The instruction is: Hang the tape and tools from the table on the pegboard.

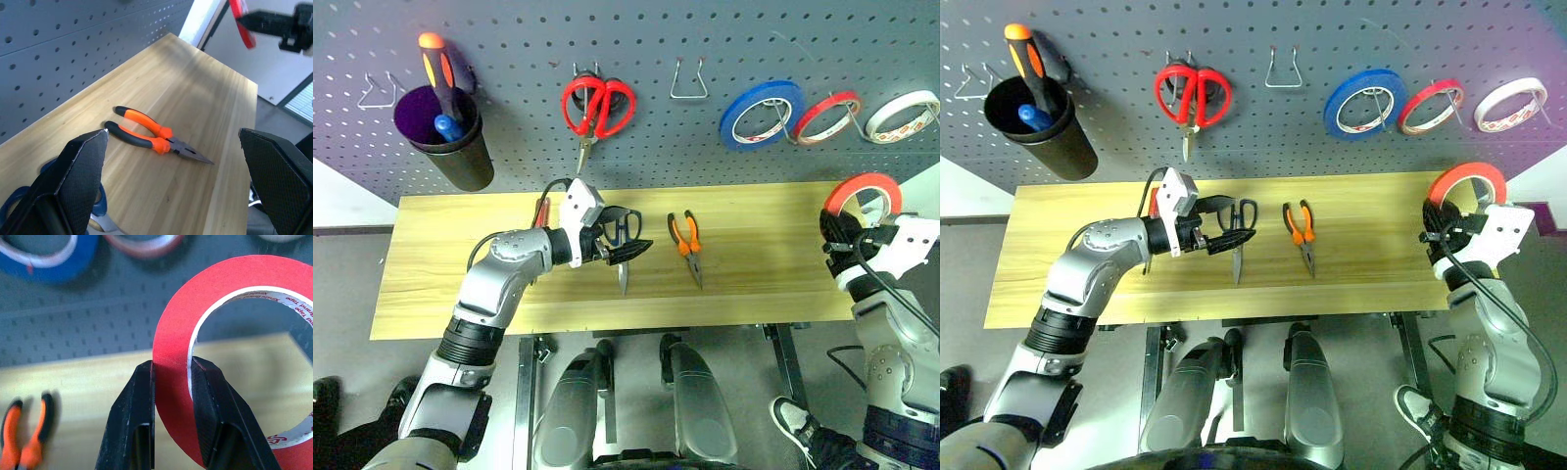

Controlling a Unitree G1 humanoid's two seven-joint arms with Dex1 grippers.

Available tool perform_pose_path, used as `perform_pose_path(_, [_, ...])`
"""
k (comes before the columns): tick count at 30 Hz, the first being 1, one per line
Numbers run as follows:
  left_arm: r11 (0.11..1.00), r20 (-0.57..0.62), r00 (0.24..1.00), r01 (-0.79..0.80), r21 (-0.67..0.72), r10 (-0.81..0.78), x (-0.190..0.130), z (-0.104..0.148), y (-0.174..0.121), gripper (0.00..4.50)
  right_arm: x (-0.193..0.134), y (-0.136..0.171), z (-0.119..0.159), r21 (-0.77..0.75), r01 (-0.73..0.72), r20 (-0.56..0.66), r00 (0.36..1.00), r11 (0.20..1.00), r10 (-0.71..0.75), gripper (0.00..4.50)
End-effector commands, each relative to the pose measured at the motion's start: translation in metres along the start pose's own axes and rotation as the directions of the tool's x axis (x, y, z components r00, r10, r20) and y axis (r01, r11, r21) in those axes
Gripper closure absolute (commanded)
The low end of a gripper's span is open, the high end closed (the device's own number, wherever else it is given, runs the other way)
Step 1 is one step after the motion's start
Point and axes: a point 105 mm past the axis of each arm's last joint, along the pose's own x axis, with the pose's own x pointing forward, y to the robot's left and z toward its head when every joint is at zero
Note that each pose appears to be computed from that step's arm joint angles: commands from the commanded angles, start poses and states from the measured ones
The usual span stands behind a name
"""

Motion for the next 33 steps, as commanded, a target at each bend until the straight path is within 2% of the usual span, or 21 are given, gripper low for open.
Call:
perform_pose_path(1, [0.999, 0.028, 0.999, 0.024, 0.036, -0.025, 0.001, 0.009, -0.005, 0.00, 0.000, 0.000, 0.032, -0.053, 0.022, 0.114, 0.993, 0.998, -0.016, 3.81])
perform_pose_path(10, [0.999, 0.020, 0.999, 0.040, 0.032, -0.041, 0.002, 0.008, -0.005, 0.00, -0.005, 0.002, 0.060, -0.124, 0.077, 0.194, 0.980, 0.989, -0.052, 3.81])
perform_pose_path(19, [0.998, 0.021, 0.998, 0.057, 0.027, -0.058, 0.006, 0.009, -0.007, 0.00, 0.000, 0.031, 0.080, -0.107, -0.011, 0.239, 0.970, 0.994, 0.036, 3.81])
perform_pose_path(26, [0.998, 0.016, 0.999, 0.050, 0.023, -0.051, 0.003, 0.007, -0.008, 0.00, 0.007, 0.055, 0.082, -0.070, -0.121, 0.234, 0.963, 0.990, 0.134, 3.81])
perform_pose_path(33, [0.999, 0.014, 0.999, 0.038, 0.021, -0.039, 0.000, 0.006, -0.009, 0.00, 0.017, 0.060, 0.074, -0.088, -0.165, 0.208, 0.962, 0.982, 0.180, 3.81])
